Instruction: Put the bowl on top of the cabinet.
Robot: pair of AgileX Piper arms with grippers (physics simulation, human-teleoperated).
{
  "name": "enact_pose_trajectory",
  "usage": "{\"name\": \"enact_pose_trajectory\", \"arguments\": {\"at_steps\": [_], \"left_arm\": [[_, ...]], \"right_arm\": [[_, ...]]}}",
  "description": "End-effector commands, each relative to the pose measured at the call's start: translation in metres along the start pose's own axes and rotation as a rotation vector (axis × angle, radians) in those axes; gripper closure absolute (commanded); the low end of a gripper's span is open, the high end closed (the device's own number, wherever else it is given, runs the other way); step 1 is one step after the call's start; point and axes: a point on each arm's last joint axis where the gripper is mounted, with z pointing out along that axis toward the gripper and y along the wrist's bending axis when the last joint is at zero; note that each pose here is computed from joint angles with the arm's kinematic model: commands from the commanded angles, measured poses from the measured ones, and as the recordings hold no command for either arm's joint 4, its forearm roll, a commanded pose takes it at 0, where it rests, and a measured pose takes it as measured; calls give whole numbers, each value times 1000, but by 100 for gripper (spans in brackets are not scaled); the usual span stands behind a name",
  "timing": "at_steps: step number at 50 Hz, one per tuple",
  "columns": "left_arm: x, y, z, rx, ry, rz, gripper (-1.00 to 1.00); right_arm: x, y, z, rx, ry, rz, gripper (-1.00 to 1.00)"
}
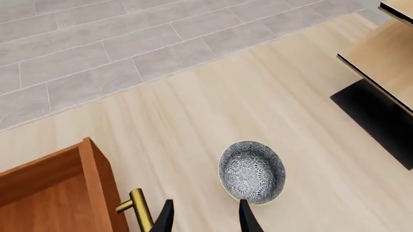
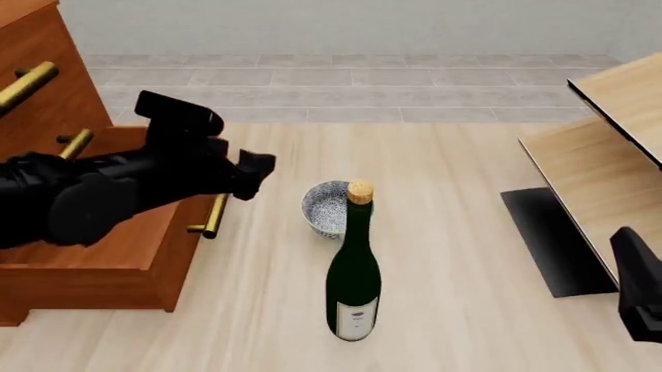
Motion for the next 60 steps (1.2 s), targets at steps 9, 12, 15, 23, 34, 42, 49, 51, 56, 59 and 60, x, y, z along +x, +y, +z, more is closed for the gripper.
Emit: {"name": "enact_pose_trajectory", "arguments": {"at_steps": [9, 12, 15, 23, 34, 42, 49, 51, 56, 59, 60], "left_arm": [[3, -2, 35, 3, 73, -9, -100], [4, -2, 43, 4, 86, -15, -100], [5, -3, 48, 5, 97, -15, -100], [16, -11, 65, 23, 141, -9, -100], [19, -14, 81, 30, 165, 7, -100], [23, -18, 92, 39, 182, 1, -100], [24, -20, 102, 43, 190, 6, -100], [24, -21, 106, 43, 192, 6, -100], [22, -20, 113, 41, 196, 8, -100], [23, -20, 118, 40, 199, 7, -100], [22, -19, 120, 37, 198, 8, -100]], "right_arm": [[3, 0, 0, 0, 0, 0, -100], [3, 0, 0, 0, 0, 0, -100], [3, 0, 0, 0, 0, 0, -100], [3, 0, 0, 0, 0, 0, -100], [3, 0, 0, 0, 0, 0, -100], [3, 0, 0, 0, 0, 0, -100], [3, 0, 0, 0, 0, 0, -100], [3, 0, 0, 0, 0, 0, -100], [3, 0, 0, 0, 0, 0, -100], [3, 0, 0, 0, 0, 0, -100], [3, 0, 0, 0, 0, 0, -100]]}}
